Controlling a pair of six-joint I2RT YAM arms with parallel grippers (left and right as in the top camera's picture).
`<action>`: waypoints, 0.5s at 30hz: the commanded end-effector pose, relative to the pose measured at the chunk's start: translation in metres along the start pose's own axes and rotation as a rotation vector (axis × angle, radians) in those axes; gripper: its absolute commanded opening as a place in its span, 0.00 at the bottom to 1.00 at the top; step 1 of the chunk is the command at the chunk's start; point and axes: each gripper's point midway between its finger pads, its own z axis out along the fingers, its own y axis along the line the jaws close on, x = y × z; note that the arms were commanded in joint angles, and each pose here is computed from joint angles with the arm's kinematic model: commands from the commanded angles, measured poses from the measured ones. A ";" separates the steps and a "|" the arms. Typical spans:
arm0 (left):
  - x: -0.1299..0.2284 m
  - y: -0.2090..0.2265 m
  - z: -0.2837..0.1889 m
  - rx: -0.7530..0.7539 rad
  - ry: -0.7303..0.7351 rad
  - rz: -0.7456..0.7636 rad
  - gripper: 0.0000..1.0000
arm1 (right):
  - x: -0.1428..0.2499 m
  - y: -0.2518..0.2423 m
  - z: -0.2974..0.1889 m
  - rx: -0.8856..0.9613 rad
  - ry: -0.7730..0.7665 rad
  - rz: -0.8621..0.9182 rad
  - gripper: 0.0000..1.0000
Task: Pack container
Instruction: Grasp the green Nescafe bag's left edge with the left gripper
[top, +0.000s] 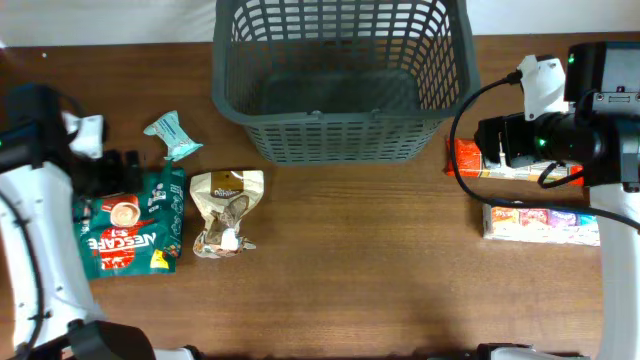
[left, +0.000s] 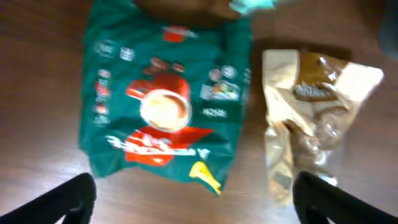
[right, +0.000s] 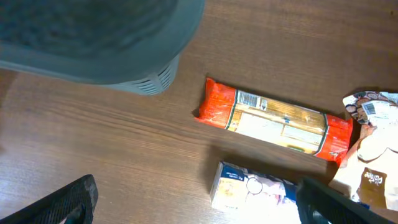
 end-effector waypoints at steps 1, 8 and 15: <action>-0.007 0.034 -0.001 0.013 -0.059 -0.011 0.94 | -0.002 -0.003 -0.004 0.016 -0.005 0.002 0.99; -0.024 0.059 0.024 0.115 -0.116 -0.014 0.92 | 0.007 -0.001 -0.004 0.008 0.030 0.004 0.99; -0.015 0.071 0.081 0.182 0.007 0.009 0.82 | 0.008 -0.001 -0.004 0.007 0.036 0.005 0.99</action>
